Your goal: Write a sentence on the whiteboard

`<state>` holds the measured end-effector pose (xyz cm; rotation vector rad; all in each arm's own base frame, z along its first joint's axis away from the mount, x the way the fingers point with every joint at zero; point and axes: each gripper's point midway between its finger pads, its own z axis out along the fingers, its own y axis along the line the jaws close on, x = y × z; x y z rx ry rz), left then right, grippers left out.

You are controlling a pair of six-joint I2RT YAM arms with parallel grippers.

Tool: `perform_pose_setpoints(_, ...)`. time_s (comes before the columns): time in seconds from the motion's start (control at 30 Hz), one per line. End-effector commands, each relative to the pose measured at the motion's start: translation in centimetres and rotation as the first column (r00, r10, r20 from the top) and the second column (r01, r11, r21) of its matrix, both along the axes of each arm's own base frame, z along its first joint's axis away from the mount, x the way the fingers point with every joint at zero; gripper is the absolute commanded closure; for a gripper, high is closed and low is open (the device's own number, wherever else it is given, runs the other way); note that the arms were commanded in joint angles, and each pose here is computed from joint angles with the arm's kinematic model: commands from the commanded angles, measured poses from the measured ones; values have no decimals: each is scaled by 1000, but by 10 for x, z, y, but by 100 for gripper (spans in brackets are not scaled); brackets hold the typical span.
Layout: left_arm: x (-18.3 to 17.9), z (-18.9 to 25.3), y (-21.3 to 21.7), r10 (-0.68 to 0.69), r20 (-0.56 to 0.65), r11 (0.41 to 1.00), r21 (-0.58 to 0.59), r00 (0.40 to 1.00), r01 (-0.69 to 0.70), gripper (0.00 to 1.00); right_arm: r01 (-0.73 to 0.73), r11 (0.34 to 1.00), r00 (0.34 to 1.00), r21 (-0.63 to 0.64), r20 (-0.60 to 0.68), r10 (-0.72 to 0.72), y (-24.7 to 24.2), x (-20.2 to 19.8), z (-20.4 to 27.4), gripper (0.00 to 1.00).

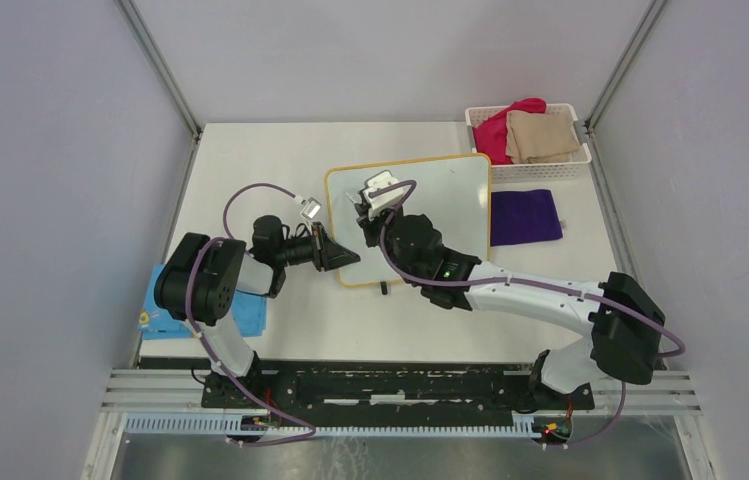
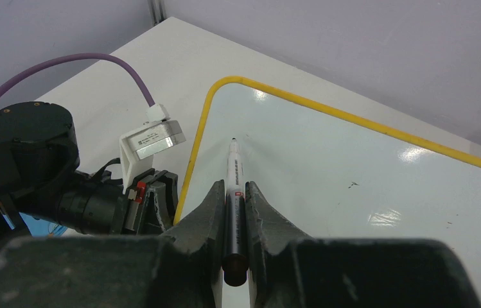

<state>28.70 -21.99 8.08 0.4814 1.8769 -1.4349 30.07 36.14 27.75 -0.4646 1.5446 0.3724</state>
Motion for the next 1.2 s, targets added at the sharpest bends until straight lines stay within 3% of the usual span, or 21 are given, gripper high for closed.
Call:
perform_pose_setpoints(0.0,9,-7,3,45,15,998,43,999,-46,98,-4,994,1000,112,29,1,10,8,33,100)
perform_pose_setpoints(0.5,9,-10,4,42,14,997,59,999,-43,98,43,994,999,105,-24,-41,-1,28,9,100)
perform_pose_setpoints(1.17,10,-12,4,42,8,997,67,999,-43,98,151,985,988,82,-42,-147,-58,33,-6,100)
